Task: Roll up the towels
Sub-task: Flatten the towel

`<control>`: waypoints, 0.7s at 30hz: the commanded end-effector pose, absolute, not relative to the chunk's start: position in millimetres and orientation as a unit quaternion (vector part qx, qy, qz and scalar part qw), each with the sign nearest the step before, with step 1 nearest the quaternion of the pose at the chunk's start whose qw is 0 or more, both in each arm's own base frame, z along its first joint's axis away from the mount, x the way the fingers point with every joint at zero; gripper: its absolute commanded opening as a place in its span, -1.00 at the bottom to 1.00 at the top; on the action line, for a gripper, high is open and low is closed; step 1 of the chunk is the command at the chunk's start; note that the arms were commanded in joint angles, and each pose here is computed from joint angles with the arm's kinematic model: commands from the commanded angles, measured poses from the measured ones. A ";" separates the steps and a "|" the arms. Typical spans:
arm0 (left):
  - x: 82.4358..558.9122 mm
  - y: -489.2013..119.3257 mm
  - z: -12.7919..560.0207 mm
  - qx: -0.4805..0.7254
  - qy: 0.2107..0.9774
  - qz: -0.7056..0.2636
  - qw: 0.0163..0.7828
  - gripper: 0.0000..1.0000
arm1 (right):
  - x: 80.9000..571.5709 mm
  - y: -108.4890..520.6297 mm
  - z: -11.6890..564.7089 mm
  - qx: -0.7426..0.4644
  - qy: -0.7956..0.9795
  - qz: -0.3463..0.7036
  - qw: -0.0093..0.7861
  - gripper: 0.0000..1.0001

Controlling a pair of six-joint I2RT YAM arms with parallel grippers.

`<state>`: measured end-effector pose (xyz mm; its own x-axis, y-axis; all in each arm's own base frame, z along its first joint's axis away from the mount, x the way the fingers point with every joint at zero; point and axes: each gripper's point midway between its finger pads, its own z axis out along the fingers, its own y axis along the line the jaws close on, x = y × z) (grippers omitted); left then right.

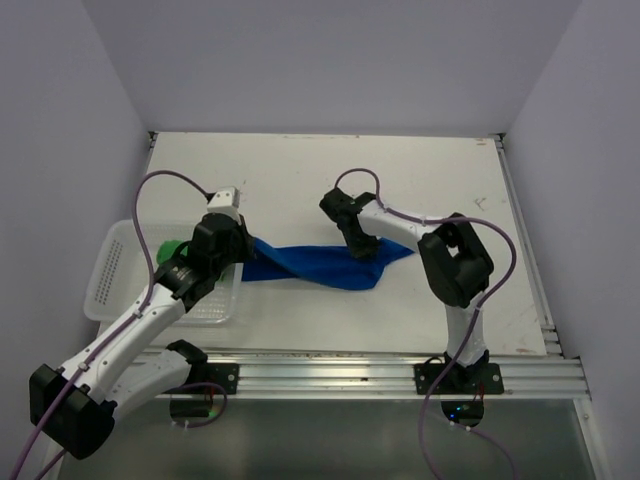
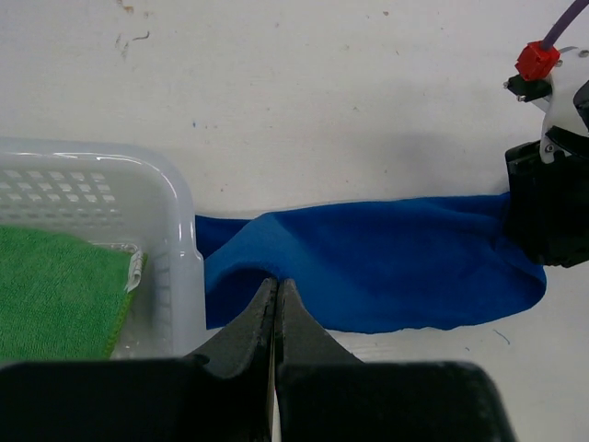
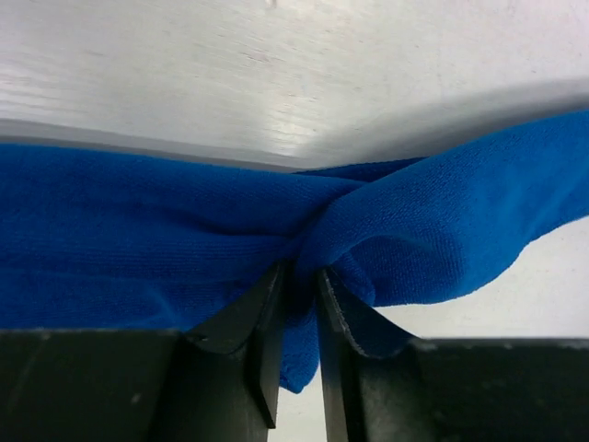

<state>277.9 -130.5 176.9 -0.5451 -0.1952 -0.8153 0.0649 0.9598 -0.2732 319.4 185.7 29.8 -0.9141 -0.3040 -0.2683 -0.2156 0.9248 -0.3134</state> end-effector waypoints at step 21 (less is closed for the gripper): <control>280.7 -133.7 169.7 -0.056 0.867 -0.145 0.473 -1.00 | 322.6 153.9 104.9 0.163 0.946 0.119 0.255 -0.14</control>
<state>275.8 -130.8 164.8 -0.5682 -0.2082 -0.7961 0.0433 0.9586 -0.2816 335.0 144.8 118.4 -0.8201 0.2412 -0.5189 0.1705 0.9687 0.1806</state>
